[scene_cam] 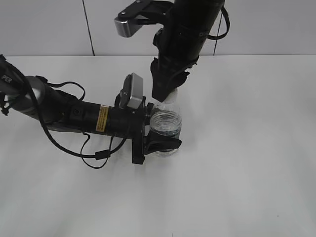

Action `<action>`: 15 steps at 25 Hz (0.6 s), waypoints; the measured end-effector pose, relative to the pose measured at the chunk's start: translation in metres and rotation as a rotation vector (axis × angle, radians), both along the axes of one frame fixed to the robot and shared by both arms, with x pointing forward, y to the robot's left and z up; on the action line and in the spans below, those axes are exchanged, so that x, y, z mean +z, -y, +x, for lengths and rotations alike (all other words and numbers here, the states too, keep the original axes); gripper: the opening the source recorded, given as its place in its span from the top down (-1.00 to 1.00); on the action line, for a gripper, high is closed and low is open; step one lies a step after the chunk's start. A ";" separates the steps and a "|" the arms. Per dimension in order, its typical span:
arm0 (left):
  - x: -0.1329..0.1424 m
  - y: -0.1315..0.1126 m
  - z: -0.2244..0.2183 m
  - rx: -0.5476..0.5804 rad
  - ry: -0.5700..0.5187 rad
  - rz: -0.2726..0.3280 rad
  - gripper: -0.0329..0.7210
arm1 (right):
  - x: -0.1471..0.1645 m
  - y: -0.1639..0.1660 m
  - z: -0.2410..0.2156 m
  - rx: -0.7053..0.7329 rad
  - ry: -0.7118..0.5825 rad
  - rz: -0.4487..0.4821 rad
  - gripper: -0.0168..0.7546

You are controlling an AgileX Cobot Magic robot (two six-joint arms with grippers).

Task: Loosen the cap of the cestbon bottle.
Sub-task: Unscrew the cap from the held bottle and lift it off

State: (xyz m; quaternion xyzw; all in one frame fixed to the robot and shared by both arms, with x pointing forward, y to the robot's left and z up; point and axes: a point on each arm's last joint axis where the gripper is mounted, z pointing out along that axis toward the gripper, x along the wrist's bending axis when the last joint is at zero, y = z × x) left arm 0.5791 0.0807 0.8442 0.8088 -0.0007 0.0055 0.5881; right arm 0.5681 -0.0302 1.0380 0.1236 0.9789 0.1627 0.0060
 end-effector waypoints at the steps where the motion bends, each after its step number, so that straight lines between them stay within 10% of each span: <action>1: 0.000 0.000 0.000 -0.001 0.000 0.000 -0.16 | 0.000 0.000 0.000 0.027 0.008 0.000 0.17; 15: 0.000 0.000 0.000 -0.006 0.003 0.001 -0.16 | 0.000 -0.001 -0.001 0.321 0.100 -0.008 0.17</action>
